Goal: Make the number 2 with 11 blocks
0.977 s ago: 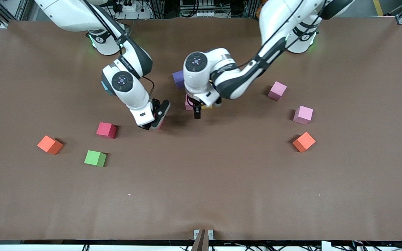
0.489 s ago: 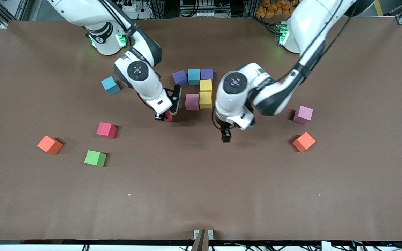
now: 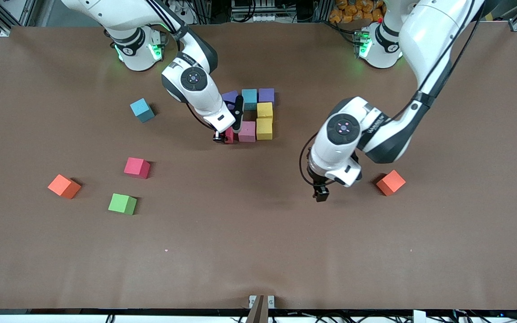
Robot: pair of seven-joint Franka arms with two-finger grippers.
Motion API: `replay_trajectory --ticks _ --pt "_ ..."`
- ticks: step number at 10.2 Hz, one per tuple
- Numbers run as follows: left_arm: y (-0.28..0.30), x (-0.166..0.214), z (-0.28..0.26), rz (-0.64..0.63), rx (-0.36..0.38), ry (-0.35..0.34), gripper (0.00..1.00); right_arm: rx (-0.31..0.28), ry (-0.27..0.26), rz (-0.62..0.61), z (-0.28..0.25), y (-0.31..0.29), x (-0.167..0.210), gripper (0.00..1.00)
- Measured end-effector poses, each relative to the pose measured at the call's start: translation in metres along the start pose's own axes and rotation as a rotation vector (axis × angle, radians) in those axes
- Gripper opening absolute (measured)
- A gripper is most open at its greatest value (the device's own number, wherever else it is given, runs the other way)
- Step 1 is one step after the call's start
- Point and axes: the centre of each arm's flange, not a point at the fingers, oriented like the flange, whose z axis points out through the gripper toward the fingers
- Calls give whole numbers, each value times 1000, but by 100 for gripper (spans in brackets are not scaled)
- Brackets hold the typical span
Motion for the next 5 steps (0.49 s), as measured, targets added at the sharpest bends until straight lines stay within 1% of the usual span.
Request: replay_trajectory --ticks 2,5 --pt "19 27 1 25 1 6 100 4 1 14 3 -6 5 58" --pt "39 66 9 74 13 20 100 5 -1 2 4 -19 15 58"
